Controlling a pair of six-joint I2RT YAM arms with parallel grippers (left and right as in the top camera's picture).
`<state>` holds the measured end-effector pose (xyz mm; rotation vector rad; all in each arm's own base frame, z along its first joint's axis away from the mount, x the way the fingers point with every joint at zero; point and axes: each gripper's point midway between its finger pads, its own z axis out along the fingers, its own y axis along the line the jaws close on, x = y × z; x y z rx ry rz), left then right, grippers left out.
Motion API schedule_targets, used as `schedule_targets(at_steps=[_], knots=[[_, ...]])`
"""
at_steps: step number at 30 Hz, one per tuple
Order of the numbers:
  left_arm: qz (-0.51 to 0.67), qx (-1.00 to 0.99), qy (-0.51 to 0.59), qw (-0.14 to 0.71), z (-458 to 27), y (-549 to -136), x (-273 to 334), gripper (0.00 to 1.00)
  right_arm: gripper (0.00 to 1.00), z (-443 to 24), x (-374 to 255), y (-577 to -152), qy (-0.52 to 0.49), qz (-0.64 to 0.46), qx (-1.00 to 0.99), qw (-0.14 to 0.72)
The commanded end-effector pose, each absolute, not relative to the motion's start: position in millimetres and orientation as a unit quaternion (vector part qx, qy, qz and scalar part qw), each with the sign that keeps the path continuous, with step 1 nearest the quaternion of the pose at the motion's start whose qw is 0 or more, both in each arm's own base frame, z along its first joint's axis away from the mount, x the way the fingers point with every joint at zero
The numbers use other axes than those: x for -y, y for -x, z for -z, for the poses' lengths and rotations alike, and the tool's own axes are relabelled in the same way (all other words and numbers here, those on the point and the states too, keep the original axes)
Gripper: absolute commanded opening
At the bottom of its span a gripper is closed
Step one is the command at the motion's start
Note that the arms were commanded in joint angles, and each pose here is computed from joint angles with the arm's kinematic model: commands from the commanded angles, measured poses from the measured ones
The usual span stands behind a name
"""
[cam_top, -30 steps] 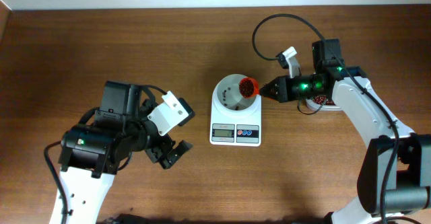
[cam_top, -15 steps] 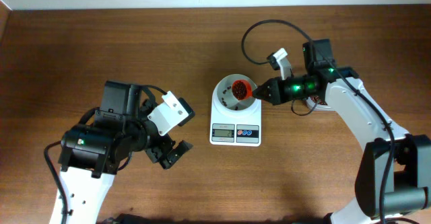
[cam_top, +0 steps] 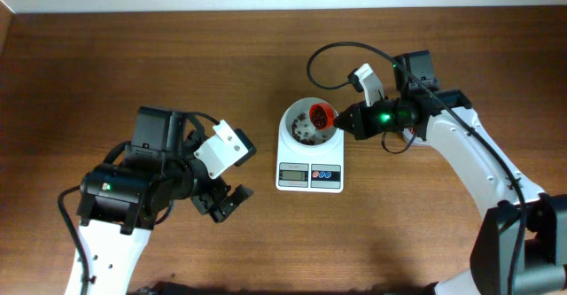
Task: Scoop and weigh 50g on scale
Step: 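Tilt the red scoop with the right gripper to pour beans into the bowl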
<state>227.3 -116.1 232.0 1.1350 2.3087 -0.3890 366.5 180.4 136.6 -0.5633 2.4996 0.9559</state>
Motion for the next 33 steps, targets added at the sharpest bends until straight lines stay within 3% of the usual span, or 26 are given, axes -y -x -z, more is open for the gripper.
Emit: schedule_targets(at_steps=[1, 5, 12, 14, 21, 23, 25, 28, 30, 33], knots=[[0.139, -0.85, -0.426, 0.277, -238.0, -230.1, 115.5, 0.99, 0.04, -144.7, -182.8, -363.7, 0.215, -0.342, -0.891, 0.209], [0.139, -0.85, -0.426, 0.277, -238.0, -230.1, 115.5, 0.99, 0.04, -138.2, -174.1, -368.6, 0.192, -0.315, -0.906, 0.207], [0.139, -0.85, -0.426, 0.277, -237.9, -230.0, 115.4, 0.99, 0.04, -148.8, -187.1, -360.1, 0.238, -0.354, -0.879, 0.214], [0.139, -0.85, -0.426, 0.277, -238.0, -230.1, 115.5, 0.99, 0.04, -141.7, -176.9, -368.8, 0.199, -0.323, -0.901, 0.212], [0.139, -0.85, -0.426, 0.277, -238.0, -230.1, 115.5, 0.99, 0.04, -151.0, -188.0, -359.5, 0.243, -0.357, -0.875, 0.218], [0.139, -0.85, -0.426, 0.277, -238.0, -230.1, 115.4, 0.99, 0.04, -143.6, -177.9, -368.0, 0.199, -0.327, -0.899, 0.213], [0.139, -0.85, -0.426, 0.277, -238.0, -230.1, 115.4, 0.99, 0.04, -153.4, -190.4, -357.6, 0.246, -0.367, -0.871, 0.216], [0.139, -0.85, -0.426, 0.277, -237.9, -230.0, 115.5, 0.99, 0.04, -146.6, -182.3, -364.3, 0.211, -0.341, -0.891, 0.212], [0.139, -0.85, -0.426, 0.277, -238.0, -230.1, 115.4, 0.99, 0.04, -158.1, -196.0, -351.4, 0.267, -0.387, -0.856, 0.217], [0.139, -0.85, -0.426, 0.277, -237.9, -230.0, 115.5, 0.99, 0.04, -143.5, -178.6, -365.6, 0.201, -0.33, -0.898, 0.209]])
